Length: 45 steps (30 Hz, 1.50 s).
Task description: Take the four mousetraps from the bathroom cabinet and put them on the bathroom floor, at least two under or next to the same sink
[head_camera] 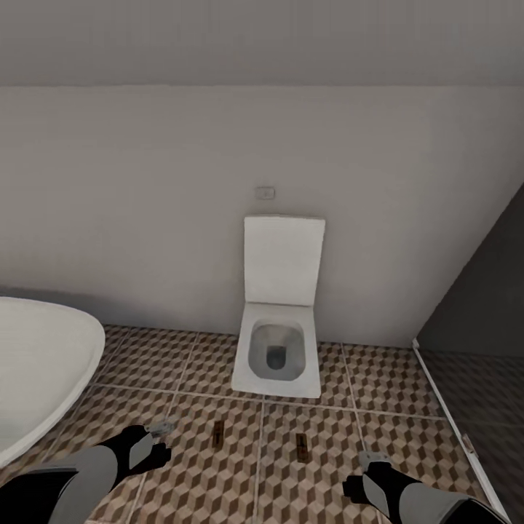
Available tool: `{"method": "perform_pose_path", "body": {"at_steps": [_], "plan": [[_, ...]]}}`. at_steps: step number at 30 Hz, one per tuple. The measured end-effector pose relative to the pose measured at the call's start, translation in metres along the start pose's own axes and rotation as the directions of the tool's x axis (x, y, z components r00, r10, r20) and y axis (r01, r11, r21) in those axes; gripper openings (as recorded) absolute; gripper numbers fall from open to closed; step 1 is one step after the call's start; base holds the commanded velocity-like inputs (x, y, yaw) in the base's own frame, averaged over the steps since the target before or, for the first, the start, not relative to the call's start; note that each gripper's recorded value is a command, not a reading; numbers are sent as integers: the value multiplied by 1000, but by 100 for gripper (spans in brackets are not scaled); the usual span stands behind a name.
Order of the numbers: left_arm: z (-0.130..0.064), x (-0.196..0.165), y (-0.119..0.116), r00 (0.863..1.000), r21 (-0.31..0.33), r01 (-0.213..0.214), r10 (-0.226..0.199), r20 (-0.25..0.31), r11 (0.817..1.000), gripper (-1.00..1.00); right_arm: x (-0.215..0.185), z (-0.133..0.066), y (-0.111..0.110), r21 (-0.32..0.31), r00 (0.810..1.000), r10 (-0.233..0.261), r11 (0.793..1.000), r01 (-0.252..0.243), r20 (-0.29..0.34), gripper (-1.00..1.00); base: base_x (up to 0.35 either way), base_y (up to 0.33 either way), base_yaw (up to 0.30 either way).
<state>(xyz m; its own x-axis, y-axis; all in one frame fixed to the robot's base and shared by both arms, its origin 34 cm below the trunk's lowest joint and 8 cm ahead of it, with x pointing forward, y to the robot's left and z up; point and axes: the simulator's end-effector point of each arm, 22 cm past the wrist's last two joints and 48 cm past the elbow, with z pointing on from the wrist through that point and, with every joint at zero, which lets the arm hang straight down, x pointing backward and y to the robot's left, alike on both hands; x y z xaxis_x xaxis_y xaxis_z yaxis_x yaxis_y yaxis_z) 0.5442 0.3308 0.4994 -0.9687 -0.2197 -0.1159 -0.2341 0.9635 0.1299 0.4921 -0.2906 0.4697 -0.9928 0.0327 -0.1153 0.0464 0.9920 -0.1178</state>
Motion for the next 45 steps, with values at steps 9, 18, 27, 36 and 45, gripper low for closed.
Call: {"method": "perform_pose_path", "body": {"at_steps": [9,18,27,36,45], "plan": [[-11,20,4,1000,-2,-4,4,-23,1000,100,26,-11,-28,33,1000,5,999,-4,-31,100,0,0,157],[-23,36,10,999,-4,-5,4,-39,1000,100,55,-23,-38,43,998,6,999,-3,-66,100,0,0,140],[-34,56,16,998,-5,-4,3,-59,1000,100,76,-36,-51,58,996,7,998,-2,-88,100,0,0,131],[-48,64,20,998,-7,-3,2,-61,1000,100,94,-49,-62,69,994,10,998,-3,-106,100,0,0,116],[-64,62,21,999,-1,11,-12,-52,1000,100,110,-63,-67,74,993,10,997,-1,-121,100,0,0,89]]}}
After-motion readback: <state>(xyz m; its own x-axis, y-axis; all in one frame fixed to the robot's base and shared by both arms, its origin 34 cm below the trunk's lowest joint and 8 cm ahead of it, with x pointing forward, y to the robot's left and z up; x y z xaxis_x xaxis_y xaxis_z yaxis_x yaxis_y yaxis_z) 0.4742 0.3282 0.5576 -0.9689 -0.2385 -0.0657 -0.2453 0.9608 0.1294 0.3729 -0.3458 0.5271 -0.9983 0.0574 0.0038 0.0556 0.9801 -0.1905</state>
